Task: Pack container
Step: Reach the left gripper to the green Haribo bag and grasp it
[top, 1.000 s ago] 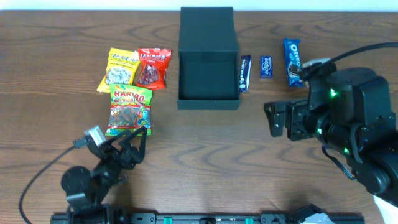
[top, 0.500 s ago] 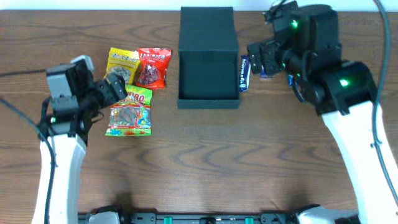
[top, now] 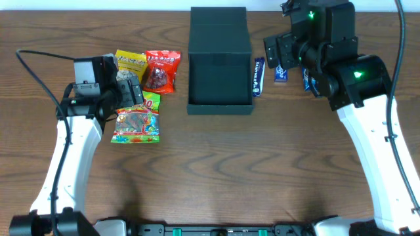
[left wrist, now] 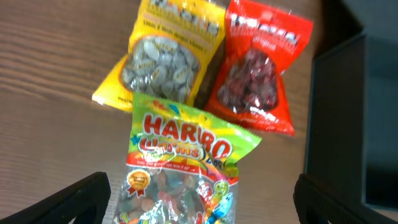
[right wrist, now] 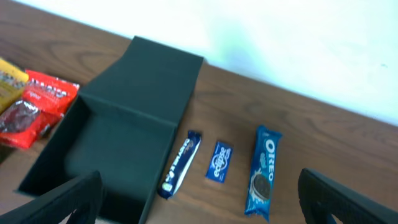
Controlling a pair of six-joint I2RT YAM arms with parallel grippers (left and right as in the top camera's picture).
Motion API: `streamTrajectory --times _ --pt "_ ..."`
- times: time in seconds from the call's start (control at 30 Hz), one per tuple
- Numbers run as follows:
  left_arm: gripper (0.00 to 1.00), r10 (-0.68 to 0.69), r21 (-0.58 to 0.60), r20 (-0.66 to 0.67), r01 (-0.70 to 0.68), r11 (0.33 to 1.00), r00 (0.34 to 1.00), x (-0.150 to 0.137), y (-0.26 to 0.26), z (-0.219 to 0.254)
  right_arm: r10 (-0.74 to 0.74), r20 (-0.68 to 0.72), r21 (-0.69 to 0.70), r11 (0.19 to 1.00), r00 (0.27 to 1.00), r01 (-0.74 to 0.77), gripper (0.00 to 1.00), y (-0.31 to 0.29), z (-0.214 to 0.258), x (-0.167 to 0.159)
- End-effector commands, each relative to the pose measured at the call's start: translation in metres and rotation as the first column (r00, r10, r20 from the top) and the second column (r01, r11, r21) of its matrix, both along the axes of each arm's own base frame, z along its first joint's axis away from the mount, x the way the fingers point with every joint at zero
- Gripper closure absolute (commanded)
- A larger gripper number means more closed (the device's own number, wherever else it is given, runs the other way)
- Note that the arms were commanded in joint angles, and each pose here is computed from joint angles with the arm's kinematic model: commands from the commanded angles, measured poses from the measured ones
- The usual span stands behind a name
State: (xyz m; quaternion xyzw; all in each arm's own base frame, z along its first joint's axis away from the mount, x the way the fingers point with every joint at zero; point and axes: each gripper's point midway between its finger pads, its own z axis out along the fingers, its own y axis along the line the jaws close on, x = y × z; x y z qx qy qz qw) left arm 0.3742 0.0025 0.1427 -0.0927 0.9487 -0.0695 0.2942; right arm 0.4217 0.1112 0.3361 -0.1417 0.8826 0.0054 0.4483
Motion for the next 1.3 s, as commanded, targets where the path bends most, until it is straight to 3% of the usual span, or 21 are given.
streamTrajectory --times 0.0,0.07,0.3,0.5,0.73,0.9,1.03,1.07,1.27 --pt "0.04 -0.028 -0.006 -0.097 0.027 1.000 0.995 -0.005 -0.004 -0.028 -0.011 0.023 0.022 1.000 1.000 0.010 0.01 0.000 0.006 0.004" --pt "0.00 -0.040 -0.013 -0.177 0.038 0.999 0.983 -0.011 -0.009 -0.050 -0.012 0.042 0.027 1.000 0.999 0.011 0.01 0.000 0.010 0.007" --pt "0.18 -0.065 -0.020 -0.309 0.062 0.998 0.949 -0.020 -0.019 -0.092 -0.014 0.055 0.029 1.000 0.998 0.012 0.01 0.001 0.012 0.010" --pt "0.19 0.003 0.071 -0.377 0.026 0.997 0.926 -0.025 -0.007 -0.115 -0.014 0.052 0.028 1.000 0.999 0.012 0.01 0.001 0.011 0.010" --pt "0.24 0.002 0.069 -0.451 0.032 0.997 0.892 -0.031 -0.007 -0.146 -0.014 0.039 0.024 1.000 0.999 0.013 0.01 0.000 0.008 0.008" --pt "0.52 0.001 0.067 -0.478 0.035 0.997 0.879 -0.035 -0.007 -0.156 -0.014 0.039 0.024 1.000 0.999 0.013 0.01 0.000 0.008 0.008" --pt "0.90 0.000 0.065 -0.479 0.035 0.997 0.878 -0.035 -0.007 -0.157 -0.014 0.039 0.024 1.000 0.999 0.013 0.01 0.000 0.008 0.008" --pt "0.94 0.000 0.065 -0.479 0.035 0.997 0.878 -0.035 -0.007 -0.157 -0.014 0.040 0.024 1.000 0.999 0.013 0.01 0.000 0.008 0.008" --pt "0.94 0.000 0.064 -0.488 0.035 0.997 0.873 -0.037 -0.007 -0.155 -0.034 0.049 0.012 0.999 0.998 0.033 0.01 -0.004 0.010 0.009"
